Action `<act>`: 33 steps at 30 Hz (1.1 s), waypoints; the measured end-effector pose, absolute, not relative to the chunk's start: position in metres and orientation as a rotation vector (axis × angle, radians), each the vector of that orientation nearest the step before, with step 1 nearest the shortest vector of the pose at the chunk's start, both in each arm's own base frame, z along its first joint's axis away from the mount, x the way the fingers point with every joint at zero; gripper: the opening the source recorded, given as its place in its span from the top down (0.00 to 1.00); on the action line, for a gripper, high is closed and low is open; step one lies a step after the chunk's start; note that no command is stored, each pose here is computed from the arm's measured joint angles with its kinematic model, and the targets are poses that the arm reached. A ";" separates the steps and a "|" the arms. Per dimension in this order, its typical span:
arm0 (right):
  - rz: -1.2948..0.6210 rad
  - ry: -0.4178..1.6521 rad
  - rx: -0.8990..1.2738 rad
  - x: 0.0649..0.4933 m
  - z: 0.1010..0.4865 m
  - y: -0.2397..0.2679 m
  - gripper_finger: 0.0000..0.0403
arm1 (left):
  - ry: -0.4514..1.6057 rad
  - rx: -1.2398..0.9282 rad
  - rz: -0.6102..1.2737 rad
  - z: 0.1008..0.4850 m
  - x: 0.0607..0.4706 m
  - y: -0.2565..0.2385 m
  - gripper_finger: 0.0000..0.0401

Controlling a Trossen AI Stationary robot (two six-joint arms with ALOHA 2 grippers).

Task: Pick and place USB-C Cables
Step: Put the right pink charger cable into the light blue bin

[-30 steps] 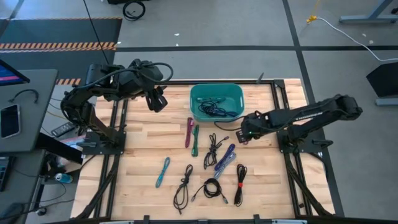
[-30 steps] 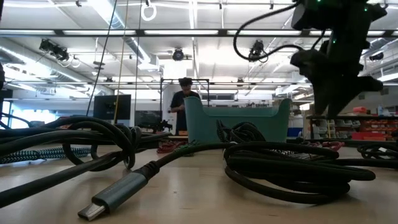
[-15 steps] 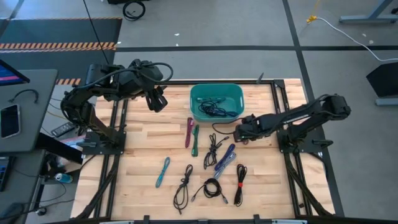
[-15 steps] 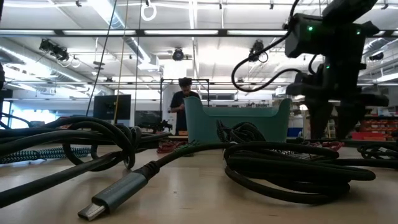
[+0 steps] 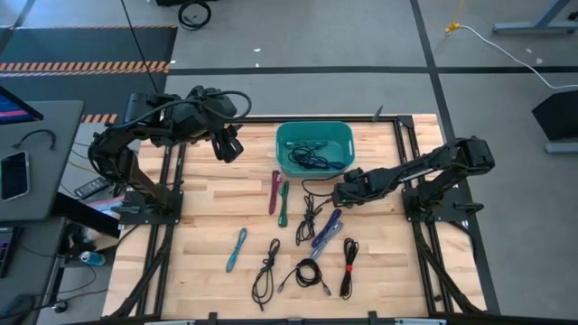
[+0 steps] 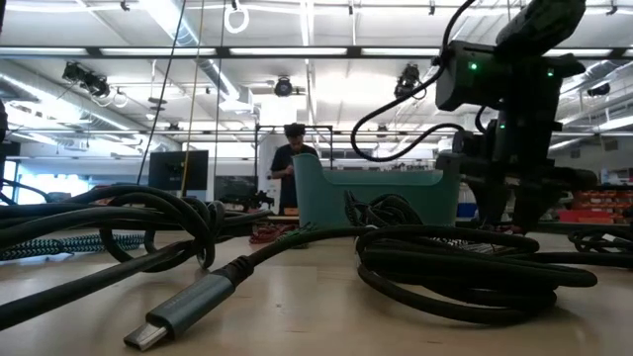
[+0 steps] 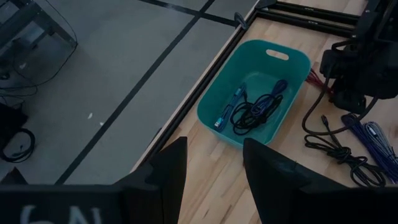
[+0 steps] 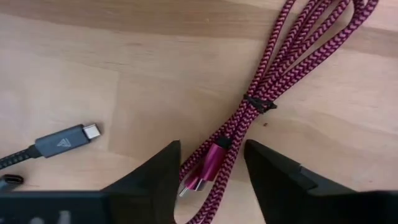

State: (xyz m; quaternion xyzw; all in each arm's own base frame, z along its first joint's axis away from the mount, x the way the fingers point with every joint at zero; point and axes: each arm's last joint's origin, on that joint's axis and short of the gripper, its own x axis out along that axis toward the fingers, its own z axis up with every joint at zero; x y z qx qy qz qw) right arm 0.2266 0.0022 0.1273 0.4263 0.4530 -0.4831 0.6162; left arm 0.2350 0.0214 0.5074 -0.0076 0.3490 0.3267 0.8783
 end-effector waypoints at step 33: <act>-0.171 0.513 0.446 0.252 0.398 0.008 0.93 | 0.758 0.068 0.647 0.507 0.235 0.021 0.59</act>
